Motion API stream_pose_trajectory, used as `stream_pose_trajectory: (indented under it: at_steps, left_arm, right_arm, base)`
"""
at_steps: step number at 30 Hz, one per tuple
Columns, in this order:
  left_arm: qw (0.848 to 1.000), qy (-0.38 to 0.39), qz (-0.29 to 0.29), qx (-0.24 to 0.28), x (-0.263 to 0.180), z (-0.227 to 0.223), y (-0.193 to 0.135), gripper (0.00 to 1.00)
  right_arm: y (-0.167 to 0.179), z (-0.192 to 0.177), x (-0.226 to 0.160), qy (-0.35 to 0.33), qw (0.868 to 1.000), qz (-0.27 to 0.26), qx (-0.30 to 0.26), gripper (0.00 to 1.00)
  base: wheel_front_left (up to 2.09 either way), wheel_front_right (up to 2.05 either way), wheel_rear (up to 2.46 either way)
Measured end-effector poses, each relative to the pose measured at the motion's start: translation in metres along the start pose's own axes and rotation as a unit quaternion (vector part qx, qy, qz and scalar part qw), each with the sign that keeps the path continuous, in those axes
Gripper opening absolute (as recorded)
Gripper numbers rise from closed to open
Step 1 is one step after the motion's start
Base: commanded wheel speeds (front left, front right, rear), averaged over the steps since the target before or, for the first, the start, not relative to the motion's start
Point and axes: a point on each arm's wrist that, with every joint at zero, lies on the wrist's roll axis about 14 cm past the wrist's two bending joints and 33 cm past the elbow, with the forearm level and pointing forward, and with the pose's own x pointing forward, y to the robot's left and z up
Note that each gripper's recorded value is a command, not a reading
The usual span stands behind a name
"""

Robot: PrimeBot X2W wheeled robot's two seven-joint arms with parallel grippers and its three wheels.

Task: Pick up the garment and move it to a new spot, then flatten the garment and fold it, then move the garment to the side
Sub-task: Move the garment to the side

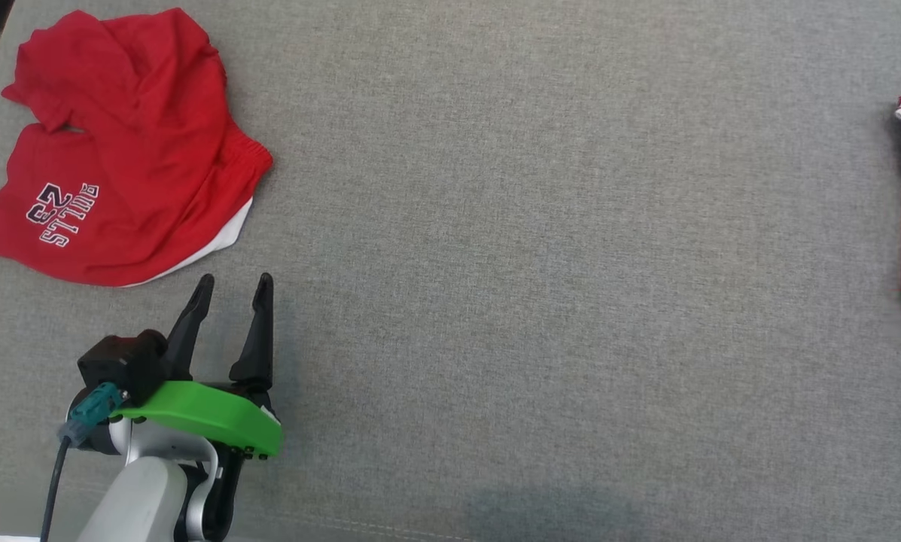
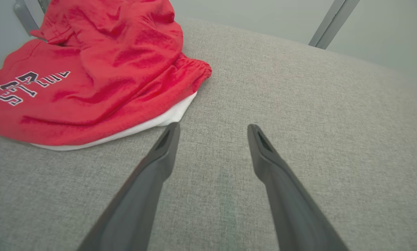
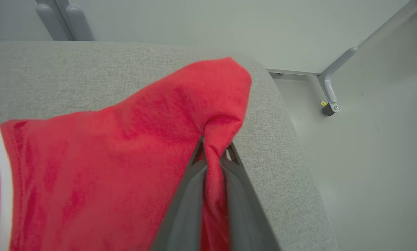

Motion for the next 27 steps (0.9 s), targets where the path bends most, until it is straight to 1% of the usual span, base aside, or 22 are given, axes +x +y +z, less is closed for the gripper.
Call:
stream_pose_trajectory:
  at_steps: [3,7,8,9,12,15,17,19,21,23,27]
  left_arm:
    - [1.0,0.007,0.013,0.004,0.001,-0.004,0.01,1.0]
    - [1.0,0.014,0.027,0.007,0.003,-0.008,0.02,1.0]
    - [0.999,0.014,0.029,0.008,0.005,-0.008,0.021,1.0]
    - [0.999,0.013,0.032,0.009,0.005,-0.007,0.023,1.0]
    - [0.999,0.008,0.037,0.011,0.006,-0.005,0.027,1.0]
    - [0.999,0.001,0.042,0.011,0.005,-0.001,0.03,1.0]
    - [0.999,-0.006,0.043,0.009,0.005,0.004,0.031,1.0]
    - [0.999,-0.017,0.042,0.006,0.005,0.009,0.03,1.0]
    - [0.999,-0.021,0.039,0.005,0.004,0.011,0.028,1.0]
    - [0.999,-0.028,0.038,0.004,0.004,0.015,0.026,1.0]
    - [0.998,-0.054,0.035,-0.001,0.002,0.03,0.025,1.0]
  right_arm:
    - [-0.008,-0.008,0.01,0.019,1.0,-0.017,-0.01,0.0]
    - [-0.006,-0.027,0.022,0.047,0.998,-0.026,-0.02,0.0]
    - [-0.007,-0.031,0.024,0.052,0.998,-0.031,-0.023,0.58]
    - [-0.007,-0.035,0.025,0.057,0.997,-0.034,-0.028,1.0]
    - [-0.004,-0.042,0.025,0.063,0.997,-0.037,-0.026,1.0]
    - [-0.004,-0.034,0.021,0.043,0.998,-0.037,-0.028,1.0]
    - [-0.005,-0.016,0.016,0.003,0.999,-0.036,-0.021,1.0]
    - [0.003,0.01,0.009,-0.05,0.998,-0.025,0.005,1.0]
    - [0.014,0.039,-0.001,-0.111,0.993,-0.011,0.033,1.0]
    - [0.021,0.063,-0.015,-0.166,0.985,0.003,0.04,1.0]
    - [0.035,0.099,-0.049,-0.264,0.962,0.023,0.068,1.0]
  base:
    - [0.0,0.0,0.0]
    - [0.0,0.0,0.0]
    - [0.0,0.0,0.0]
    - [0.0,0.0,0.0]
    - [0.0,0.0,0.0]
    - [0.0,0.0,0.0]
    - [0.0,0.0,0.0]
    - [0.0,0.0,0.0]
    - [0.0,0.0,0.0]
    - [0.0,0.0,0.0]
    - [0.0,0.0,0.0]
